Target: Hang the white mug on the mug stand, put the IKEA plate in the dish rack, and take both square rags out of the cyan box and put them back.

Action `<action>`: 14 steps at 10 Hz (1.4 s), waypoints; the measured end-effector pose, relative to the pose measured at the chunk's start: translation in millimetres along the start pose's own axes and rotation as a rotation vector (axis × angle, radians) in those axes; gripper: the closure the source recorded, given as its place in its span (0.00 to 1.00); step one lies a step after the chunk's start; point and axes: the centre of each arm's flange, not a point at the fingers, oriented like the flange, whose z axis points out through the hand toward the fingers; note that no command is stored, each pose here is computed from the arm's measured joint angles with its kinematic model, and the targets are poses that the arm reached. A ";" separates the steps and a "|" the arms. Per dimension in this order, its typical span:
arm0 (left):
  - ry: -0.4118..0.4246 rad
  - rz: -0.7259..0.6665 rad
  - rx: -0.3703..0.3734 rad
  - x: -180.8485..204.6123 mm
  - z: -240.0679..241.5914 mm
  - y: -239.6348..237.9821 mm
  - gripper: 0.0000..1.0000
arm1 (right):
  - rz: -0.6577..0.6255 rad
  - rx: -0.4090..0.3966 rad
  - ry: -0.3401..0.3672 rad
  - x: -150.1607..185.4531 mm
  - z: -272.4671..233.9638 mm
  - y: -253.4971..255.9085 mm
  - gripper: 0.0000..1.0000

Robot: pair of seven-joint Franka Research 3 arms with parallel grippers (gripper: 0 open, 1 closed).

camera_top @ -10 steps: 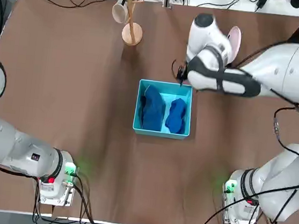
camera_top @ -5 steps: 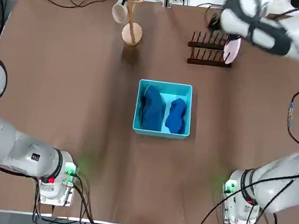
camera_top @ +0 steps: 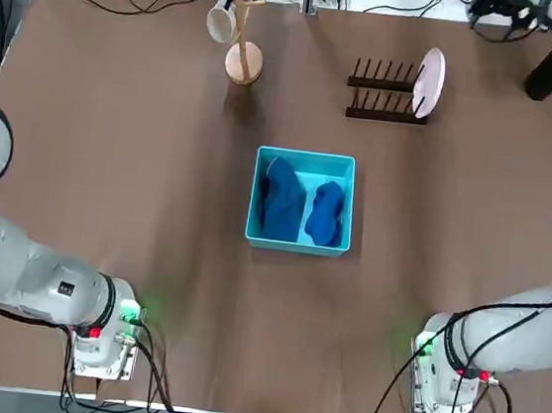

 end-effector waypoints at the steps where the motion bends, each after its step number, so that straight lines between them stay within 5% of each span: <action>1: 0.000 -0.005 0.000 0.2 0.2 -3.0 0.00 | -0.093 -0.009 -0.014 7.3 -8.8 26.0 0.00; 4: -0.005 -0.014 0.001 1.5 3.0 -8.4 0.00 | -0.260 -0.023 -0.089 11.8 -47.1 71.4 0.00; 8: -0.002 -0.013 0.001 2.8 1.9 -6.8 0.00 | -0.208 0.017 -0.070 7.7 -123.0 71.6 0.00; 14: -0.001 -0.016 0.001 3.8 1.8 -7.5 0.00 | -0.196 0.016 -0.081 7.7 -121.4 71.5 0.00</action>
